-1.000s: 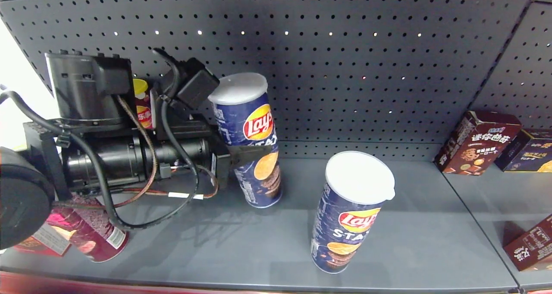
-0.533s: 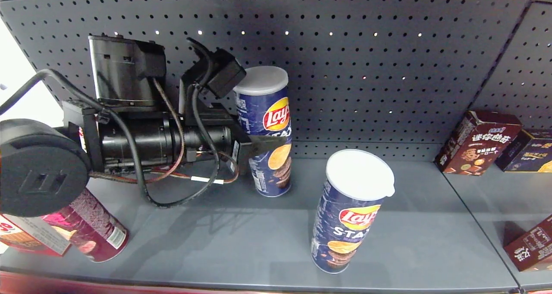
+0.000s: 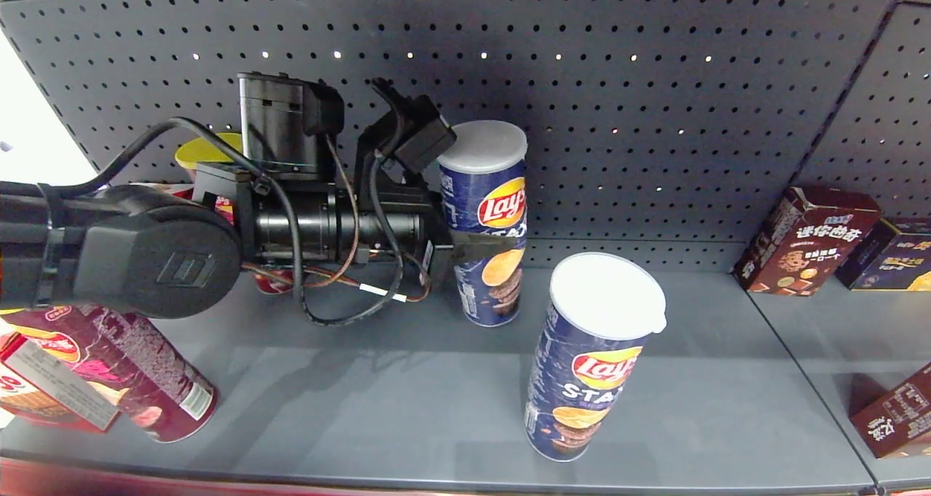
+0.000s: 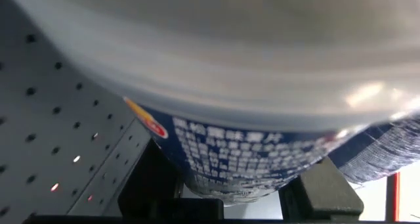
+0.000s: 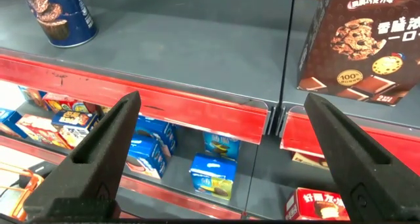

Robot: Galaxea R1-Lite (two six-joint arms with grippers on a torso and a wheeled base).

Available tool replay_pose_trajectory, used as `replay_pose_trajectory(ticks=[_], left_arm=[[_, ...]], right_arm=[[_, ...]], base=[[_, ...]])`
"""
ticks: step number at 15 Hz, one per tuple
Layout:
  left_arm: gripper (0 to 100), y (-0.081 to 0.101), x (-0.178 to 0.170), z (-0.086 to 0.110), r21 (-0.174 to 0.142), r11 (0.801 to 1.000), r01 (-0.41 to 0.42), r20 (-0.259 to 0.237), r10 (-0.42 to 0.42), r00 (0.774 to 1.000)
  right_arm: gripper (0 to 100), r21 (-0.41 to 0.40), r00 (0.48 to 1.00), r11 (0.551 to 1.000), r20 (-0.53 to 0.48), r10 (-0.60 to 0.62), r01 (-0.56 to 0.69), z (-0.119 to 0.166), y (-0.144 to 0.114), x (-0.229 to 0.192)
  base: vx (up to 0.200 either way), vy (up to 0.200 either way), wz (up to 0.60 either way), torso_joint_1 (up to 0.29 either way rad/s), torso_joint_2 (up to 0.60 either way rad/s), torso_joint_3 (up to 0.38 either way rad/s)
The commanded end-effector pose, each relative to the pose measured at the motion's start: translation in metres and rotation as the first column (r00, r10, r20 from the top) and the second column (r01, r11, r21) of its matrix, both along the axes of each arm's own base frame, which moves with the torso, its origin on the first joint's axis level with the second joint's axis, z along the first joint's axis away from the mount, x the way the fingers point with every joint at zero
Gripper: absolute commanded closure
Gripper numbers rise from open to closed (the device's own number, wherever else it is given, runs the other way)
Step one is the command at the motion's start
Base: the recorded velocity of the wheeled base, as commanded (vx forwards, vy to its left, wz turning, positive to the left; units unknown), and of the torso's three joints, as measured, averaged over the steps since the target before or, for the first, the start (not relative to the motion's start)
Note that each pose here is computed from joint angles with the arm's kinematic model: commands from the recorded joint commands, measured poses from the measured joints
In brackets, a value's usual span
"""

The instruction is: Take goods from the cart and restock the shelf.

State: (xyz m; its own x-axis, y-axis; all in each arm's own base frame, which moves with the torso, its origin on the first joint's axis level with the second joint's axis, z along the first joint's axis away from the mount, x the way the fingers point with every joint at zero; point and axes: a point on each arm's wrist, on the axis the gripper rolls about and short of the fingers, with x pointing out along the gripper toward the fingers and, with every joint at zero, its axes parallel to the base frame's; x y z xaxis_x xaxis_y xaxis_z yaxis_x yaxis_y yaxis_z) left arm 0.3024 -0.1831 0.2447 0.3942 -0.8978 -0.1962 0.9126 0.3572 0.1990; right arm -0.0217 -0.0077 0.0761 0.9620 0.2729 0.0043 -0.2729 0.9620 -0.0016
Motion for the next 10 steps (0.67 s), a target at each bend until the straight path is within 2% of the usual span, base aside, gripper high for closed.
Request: replay_pose_trajectory(ticks=[1, 3, 5, 6, 10], left_arm=[[100, -0.005, 0.01, -0.008, -0.016, 0.996, 0.09, -0.027, -0.091, 0.996], [100, -0.007, 0.018, -0.011, -0.012, 0.994, 0.105, -0.046, -0.106, 0.993], [100, -0.01, 0.023, -0.009, 0.019, 0.994, 0.112, -0.064, -0.11, 0.992], [100, -0.012, 0.028, -0.008, 0.045, 0.992, 0.119, -0.061, -0.116, 0.991], [100, -0.018, 0.041, -0.004, 0.048, 0.992, 0.118, -0.057, -0.115, 0.992]], right_arm=[[0, 0.0, 1.0, 1.0, -0.001, 0.0, 0.0, 0.0, 0.0, 0.0], [0, 0.0, 1.0, 1.0, -0.001, 0.0, 0.0, 0.0, 0.0, 0.0], [0, 0.0, 1.0, 1.0, -0.001, 0.0, 0.0, 0.0, 0.0, 0.0], [0, -0.002, 1.0, 1.0, -0.001, 0.0, 0.0, 0.0, 0.0, 0.0], [0, 0.0, 1.0, 1.0, -0.001, 0.0, 0.0, 0.0, 0.0, 0.0]], base=[[0.0, 0.0, 0.0, 0.0, 0.0, 0.0], [0.0, 0.0, 0.0, 0.0, 0.0, 0.0], [0.0, 0.0, 0.0, 0.0, 0.0, 0.0], [0.0, 0.0, 0.0, 0.0, 0.0, 0.0], [0.0, 0.0, 0.0, 0.0, 0.0, 0.0]])
